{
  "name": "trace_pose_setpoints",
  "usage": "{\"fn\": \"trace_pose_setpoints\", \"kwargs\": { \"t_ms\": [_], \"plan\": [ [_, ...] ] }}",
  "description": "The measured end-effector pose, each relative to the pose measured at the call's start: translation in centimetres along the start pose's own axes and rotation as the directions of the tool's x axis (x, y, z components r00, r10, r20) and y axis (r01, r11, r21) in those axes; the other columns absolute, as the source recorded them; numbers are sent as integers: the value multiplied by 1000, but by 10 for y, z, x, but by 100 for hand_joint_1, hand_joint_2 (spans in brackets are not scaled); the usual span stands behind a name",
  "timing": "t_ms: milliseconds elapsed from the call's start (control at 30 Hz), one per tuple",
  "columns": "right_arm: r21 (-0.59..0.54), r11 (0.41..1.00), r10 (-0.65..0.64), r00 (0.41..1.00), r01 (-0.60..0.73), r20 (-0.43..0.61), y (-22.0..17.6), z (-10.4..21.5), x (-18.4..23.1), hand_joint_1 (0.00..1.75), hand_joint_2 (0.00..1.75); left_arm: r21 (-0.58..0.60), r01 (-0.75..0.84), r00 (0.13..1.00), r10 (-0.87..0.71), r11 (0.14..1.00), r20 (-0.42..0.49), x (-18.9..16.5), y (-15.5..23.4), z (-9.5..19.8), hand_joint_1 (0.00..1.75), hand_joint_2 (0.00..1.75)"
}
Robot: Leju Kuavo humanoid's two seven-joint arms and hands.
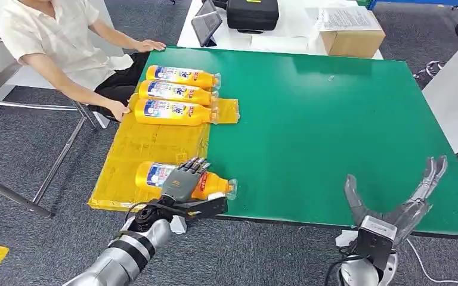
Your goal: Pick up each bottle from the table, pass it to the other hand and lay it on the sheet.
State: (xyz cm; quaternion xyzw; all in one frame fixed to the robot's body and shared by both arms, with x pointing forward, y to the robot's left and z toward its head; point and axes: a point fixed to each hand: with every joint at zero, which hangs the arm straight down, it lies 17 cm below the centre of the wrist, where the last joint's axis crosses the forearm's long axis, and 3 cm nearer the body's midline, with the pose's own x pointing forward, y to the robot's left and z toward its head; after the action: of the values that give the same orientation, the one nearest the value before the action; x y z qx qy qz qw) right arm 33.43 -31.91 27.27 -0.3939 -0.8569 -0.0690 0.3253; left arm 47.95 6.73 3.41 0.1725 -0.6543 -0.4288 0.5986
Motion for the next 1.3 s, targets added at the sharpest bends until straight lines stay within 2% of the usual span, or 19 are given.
{"fn": "trace_pose_setpoints", "kwargs": {
  "t_ms": [100,200,300,400,533,800,933,1033,1167,1300],
  "plan": [
    [7,1000,-9,1000,9,-2,3,1,0,0,175,-100,-230,969,237,968,73,24,-14,2,0,175],
    [12,1000,-12,1000,12,-3,6,1,-1,0,175,-174,-407,898,428,897,100,42,-17,6,0,175],
    [13,1000,-18,1000,19,-8,7,1,-3,0,175,-247,-549,804,585,799,106,57,-19,13,0,175],
    [18,1000,-21,1000,21,-10,9,2,-4,0,175,-297,-627,726,679,720,112,69,-20,20,0,175],
    [23,1000,-19,1000,19,-12,11,2,-5,0,175,-306,-664,680,721,682,133,75,-16,26,0,175],
    [25,1000,-16,1000,17,-10,11,2,-5,0,175,-273,-673,671,723,687,165,78,-9,31,0,175],
    [27,1000,-13,1000,14,-8,11,3,-5,0,175,-147,-696,661,707,703,253,81,20,28,0,175],
    [14,999,-32,999,33,-33,9,4,-9,0,175,-52,-786,557,743,616,371,101,57,35,0,175],
    [-49,985,-173,973,167,-151,5,13,-23,0,175,-81,-925,286,823,371,491,137,99,60,0,175],
    [-26,981,-196,970,194,-145,8,17,-15,0,175,-119,-945,189,805,305,562,159,117,82,0,175]
  ]
}}
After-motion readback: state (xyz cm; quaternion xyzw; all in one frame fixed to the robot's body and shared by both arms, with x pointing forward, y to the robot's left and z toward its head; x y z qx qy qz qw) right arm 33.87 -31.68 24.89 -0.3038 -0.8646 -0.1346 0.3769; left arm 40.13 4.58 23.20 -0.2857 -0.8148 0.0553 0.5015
